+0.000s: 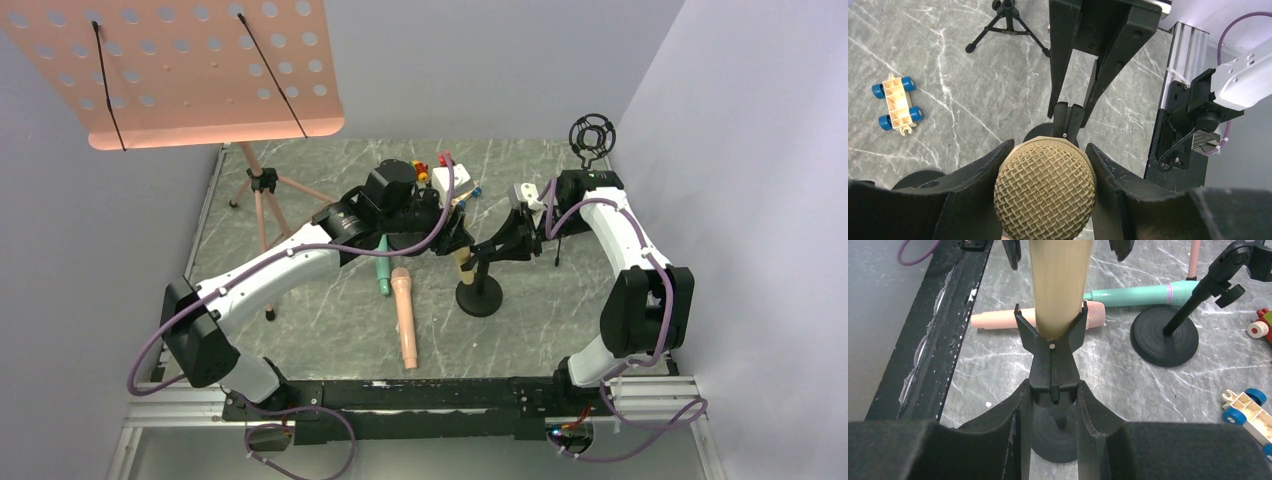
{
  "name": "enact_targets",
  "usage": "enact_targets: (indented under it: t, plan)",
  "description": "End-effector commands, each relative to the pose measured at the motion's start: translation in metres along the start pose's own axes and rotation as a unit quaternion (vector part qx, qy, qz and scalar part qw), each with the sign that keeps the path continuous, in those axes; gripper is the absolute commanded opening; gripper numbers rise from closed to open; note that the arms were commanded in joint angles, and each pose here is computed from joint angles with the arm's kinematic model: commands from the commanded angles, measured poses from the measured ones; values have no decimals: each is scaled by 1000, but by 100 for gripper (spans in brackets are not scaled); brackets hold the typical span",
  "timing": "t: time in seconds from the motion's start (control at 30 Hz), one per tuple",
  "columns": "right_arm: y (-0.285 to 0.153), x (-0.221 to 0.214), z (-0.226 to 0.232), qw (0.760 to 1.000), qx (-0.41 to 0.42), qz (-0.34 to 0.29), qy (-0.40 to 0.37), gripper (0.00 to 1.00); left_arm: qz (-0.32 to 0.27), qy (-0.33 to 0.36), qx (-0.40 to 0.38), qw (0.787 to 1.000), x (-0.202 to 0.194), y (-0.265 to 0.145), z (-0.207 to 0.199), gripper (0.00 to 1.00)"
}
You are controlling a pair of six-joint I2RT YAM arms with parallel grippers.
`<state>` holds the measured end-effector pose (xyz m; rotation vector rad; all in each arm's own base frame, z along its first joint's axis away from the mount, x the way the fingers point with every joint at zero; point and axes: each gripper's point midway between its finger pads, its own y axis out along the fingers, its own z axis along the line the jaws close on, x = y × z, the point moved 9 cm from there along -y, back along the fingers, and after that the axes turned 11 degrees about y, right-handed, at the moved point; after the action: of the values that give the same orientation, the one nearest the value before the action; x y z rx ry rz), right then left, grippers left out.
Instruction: Attach the microphones to the stand
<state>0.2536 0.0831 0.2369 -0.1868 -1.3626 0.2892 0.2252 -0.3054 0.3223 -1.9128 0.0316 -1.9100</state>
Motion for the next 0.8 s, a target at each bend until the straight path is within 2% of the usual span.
enact_targets:
  t: [0.0, 0.4, 0.77]
  plan:
    - [1, 3, -1, 1000, 5, -2, -12, 5, -20, 6, -12, 1000, 2, 8, -1, 0]
    - [1, 3, -2, 1000, 5, -2, -11, 5, -21, 1, -19, 1000, 1, 18, 1, 0]
    - [1, 3, -2, 1000, 5, -4, -11, 5, -57, -9, -29, 998, 8, 6, -7, 0]
